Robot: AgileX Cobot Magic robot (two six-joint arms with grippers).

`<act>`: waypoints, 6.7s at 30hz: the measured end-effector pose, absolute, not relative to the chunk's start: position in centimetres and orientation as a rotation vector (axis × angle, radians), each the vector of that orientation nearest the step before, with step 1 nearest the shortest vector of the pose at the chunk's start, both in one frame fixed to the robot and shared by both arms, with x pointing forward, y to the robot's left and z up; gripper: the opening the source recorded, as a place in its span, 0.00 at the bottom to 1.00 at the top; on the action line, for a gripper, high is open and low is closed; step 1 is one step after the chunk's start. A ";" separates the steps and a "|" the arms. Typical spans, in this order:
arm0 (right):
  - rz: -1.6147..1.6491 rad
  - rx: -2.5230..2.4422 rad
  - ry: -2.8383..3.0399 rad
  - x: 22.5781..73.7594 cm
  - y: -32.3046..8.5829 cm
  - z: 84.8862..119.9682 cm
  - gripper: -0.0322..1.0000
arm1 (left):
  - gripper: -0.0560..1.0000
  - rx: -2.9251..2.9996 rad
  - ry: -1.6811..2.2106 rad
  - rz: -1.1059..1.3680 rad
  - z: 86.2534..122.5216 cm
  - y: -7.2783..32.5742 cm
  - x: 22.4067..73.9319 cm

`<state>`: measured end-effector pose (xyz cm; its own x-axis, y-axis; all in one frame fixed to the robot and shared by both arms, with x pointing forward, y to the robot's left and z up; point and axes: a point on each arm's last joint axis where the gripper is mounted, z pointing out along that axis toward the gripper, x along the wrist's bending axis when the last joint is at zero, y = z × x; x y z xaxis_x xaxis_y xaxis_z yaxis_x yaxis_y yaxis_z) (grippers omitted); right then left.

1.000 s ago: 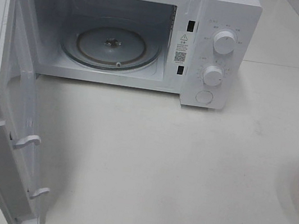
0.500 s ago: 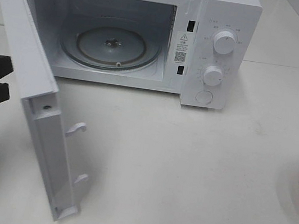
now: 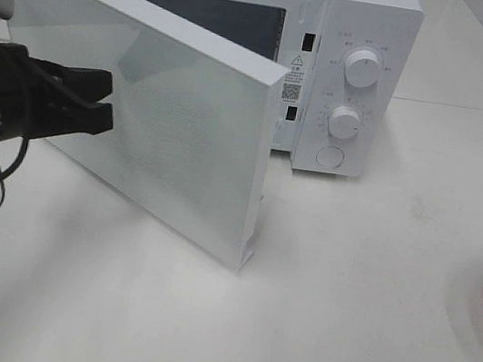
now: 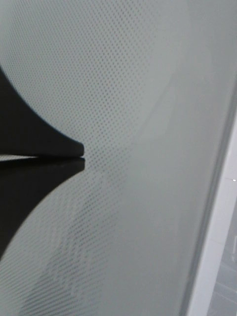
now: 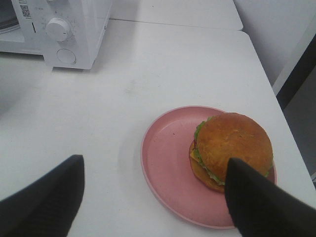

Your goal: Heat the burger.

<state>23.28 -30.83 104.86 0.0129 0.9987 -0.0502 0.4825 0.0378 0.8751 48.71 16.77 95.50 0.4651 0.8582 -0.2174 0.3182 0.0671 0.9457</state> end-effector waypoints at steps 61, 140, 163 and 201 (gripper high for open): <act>0.874 1.543 1.569 23.3 -30.8 104.9 0.76 | 0.05 1.795 1.063 0.477 99.1 3.7 56.6; 0.874 1.543 1.569 23.3 -30.8 104.9 0.76 | 0.97 1.826 1.839 0.443 105.2 29.1 29.9; 0.874 1.543 1.569 23.3 -30.8 104.9 0.76 | 0.97 1.543 1.524 0.898 105.7 29.2 23.0; 0.874 1.543 1.569 23.3 -30.8 104.9 0.76 | 0.97 1.538 1.528 0.904 105.7 29.2 23.0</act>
